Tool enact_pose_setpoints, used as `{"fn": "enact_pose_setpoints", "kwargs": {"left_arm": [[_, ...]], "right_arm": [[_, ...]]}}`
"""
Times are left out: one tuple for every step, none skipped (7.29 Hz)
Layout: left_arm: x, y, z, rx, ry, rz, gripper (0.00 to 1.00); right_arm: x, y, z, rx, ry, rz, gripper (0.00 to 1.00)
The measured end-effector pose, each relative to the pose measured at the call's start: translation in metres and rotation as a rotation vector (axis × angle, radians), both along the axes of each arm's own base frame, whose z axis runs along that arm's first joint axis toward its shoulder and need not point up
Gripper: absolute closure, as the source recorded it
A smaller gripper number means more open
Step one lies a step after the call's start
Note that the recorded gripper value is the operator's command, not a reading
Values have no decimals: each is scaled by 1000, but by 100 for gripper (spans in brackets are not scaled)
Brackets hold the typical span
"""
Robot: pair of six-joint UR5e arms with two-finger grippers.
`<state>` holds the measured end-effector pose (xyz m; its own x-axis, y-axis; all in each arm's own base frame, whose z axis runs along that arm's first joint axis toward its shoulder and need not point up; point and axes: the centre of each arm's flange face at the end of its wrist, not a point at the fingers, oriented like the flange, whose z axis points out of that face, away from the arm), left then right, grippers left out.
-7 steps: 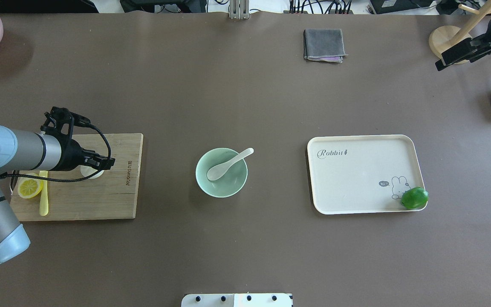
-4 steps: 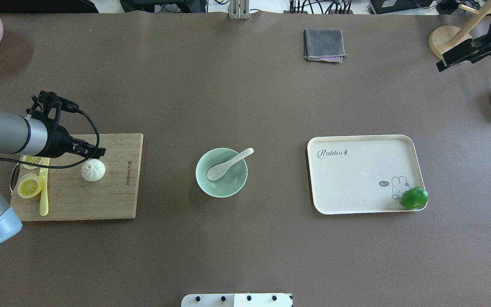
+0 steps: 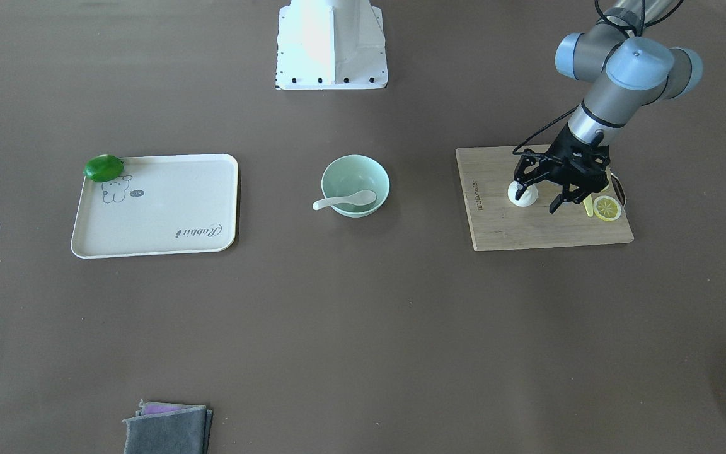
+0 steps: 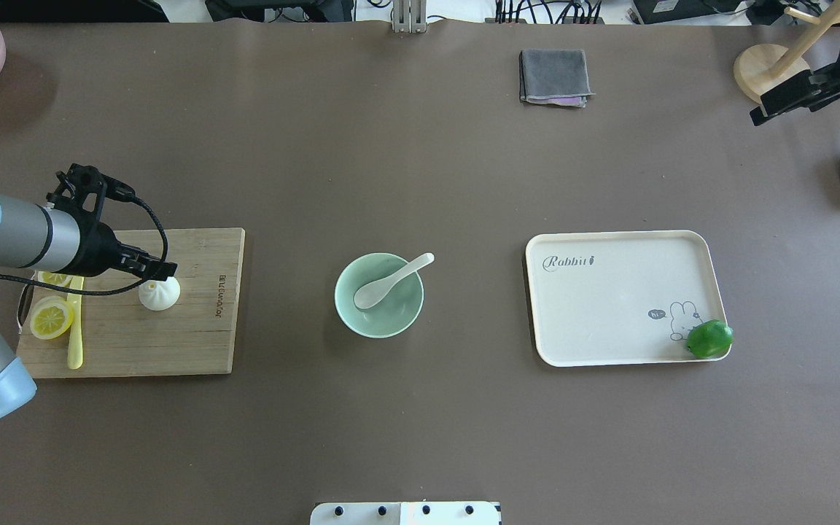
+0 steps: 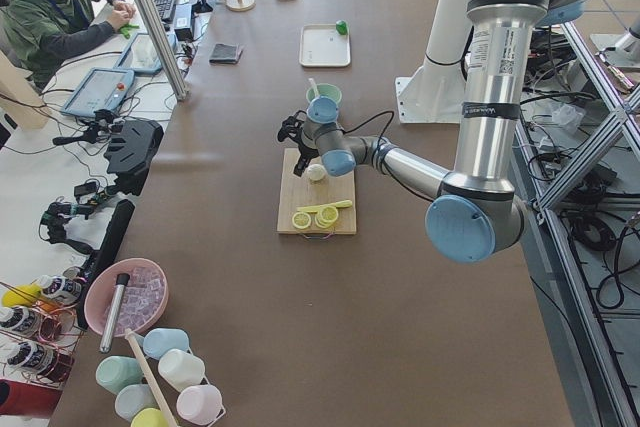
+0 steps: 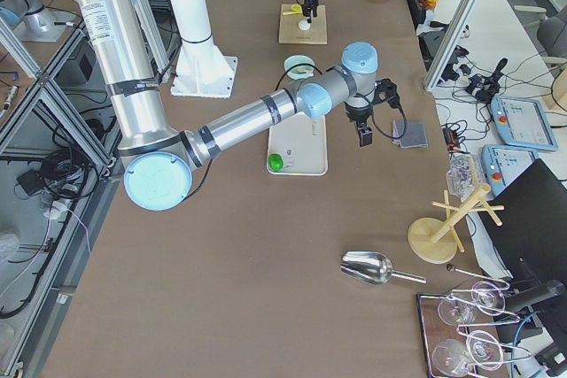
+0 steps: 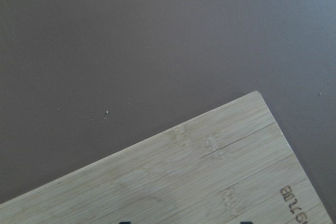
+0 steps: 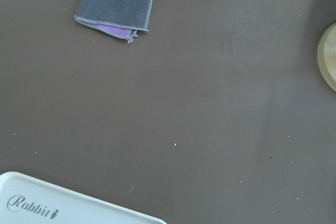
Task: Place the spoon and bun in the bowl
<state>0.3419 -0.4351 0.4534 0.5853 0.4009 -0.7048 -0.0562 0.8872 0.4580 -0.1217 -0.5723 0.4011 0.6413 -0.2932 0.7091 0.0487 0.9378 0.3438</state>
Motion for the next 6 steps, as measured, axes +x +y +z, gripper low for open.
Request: {"fn": "enact_pose_setpoints", "kwargs": {"left_arm": [[5,4,1,-3,0,10,24],[9,8,2,-6,-2,19,25],[12,11,6,-10,-7,27,30],[13,15,11,-14,-14,33,75],[13,16,13,-17,-17,35,100],[12,17,14,-18,-18,35,100]], "right_arm": [[0,0,1,-2,1,0,0],[0,0,2,-2,2,0,0],[0,0,2,-3,2,0,0],[-1,-1,3,-4,2,0,0],[-1,-1,3,-6,2,-1,0],[-1,-1,3,-6,2,-1,0]]}}
